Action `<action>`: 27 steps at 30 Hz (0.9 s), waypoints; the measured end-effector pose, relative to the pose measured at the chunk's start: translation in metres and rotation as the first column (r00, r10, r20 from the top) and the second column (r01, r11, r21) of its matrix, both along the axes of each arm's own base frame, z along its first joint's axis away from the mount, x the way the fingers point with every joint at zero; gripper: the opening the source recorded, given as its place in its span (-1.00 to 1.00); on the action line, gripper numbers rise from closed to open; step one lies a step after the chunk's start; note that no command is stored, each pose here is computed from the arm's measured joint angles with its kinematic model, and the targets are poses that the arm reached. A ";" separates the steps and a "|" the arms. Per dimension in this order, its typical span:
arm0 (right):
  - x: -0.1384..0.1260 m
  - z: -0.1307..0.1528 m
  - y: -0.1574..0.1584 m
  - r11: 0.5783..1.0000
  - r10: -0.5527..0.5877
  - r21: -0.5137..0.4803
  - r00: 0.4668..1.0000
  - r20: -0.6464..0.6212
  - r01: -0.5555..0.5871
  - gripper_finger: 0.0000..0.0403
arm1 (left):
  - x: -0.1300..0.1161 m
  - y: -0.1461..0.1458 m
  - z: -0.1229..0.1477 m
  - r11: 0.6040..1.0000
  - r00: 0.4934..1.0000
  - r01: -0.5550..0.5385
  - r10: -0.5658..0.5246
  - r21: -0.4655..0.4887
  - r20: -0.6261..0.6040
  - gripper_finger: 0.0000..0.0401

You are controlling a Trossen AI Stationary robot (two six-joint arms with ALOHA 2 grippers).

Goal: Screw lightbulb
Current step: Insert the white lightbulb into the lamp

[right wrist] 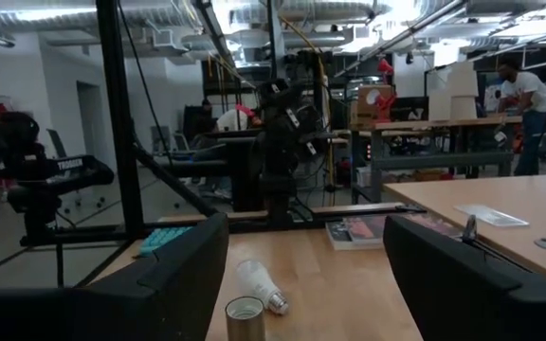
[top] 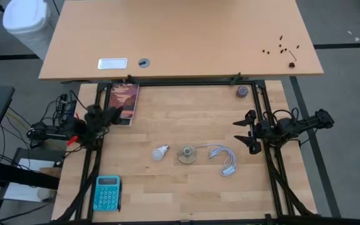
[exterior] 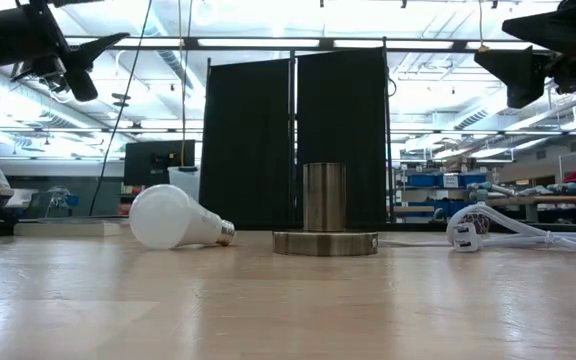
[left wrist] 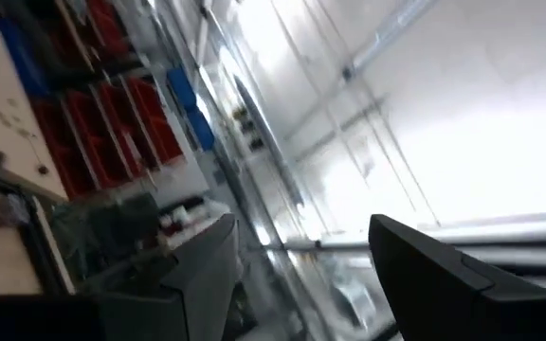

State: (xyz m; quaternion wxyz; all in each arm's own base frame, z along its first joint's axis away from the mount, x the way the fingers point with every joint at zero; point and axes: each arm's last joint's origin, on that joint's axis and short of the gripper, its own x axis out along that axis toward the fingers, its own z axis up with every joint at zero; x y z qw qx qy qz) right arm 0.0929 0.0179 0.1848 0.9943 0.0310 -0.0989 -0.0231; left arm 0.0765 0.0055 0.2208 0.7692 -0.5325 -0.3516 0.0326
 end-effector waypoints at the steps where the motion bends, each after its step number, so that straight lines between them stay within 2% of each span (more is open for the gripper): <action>1: 0.000 0.000 0.000 1.000 0.000 -0.001 1.000 -0.001 0.000 0.45 | -0.001 0.001 0.002 1.000 1.000 -0.024 0.024 0.007 -0.009 0.20; 5: 0.000 0.001 0.000 1.000 -0.005 0.006 1.000 0.014 0.005 0.46 | -0.010 0.002 0.027 0.993 0.997 -0.082 0.081 0.081 0.014 0.20; 8: -0.004 0.014 -0.002 0.998 -0.019 0.056 0.988 0.151 0.011 0.45 | -0.014 0.002 0.048 0.978 0.990 -0.135 0.138 0.160 -0.012 0.20; 13: -0.017 0.039 -0.010 0.979 -0.145 0.188 0.901 0.408 0.073 0.45 | -0.016 0.002 0.090 0.941 0.967 -0.169 0.216 0.294 -0.136 0.20; 17: -0.025 0.054 -0.014 0.965 -0.177 0.261 0.826 0.535 0.037 0.45 | -0.011 0.002 0.117 0.916 0.936 -0.153 0.255 0.371 -0.243 0.20; 21: -0.023 0.079 -0.014 0.953 -0.162 0.304 0.839 0.519 -0.005 0.44 | -0.005 0.001 0.139 0.898 0.924 -0.160 0.282 0.410 -0.258 0.20; 27: 0.003 0.122 -0.007 0.967 -0.117 0.254 0.917 0.381 0.017 0.44 | 0.006 0.000 0.156 0.896 0.904 -0.160 0.302 0.414 -0.304 0.20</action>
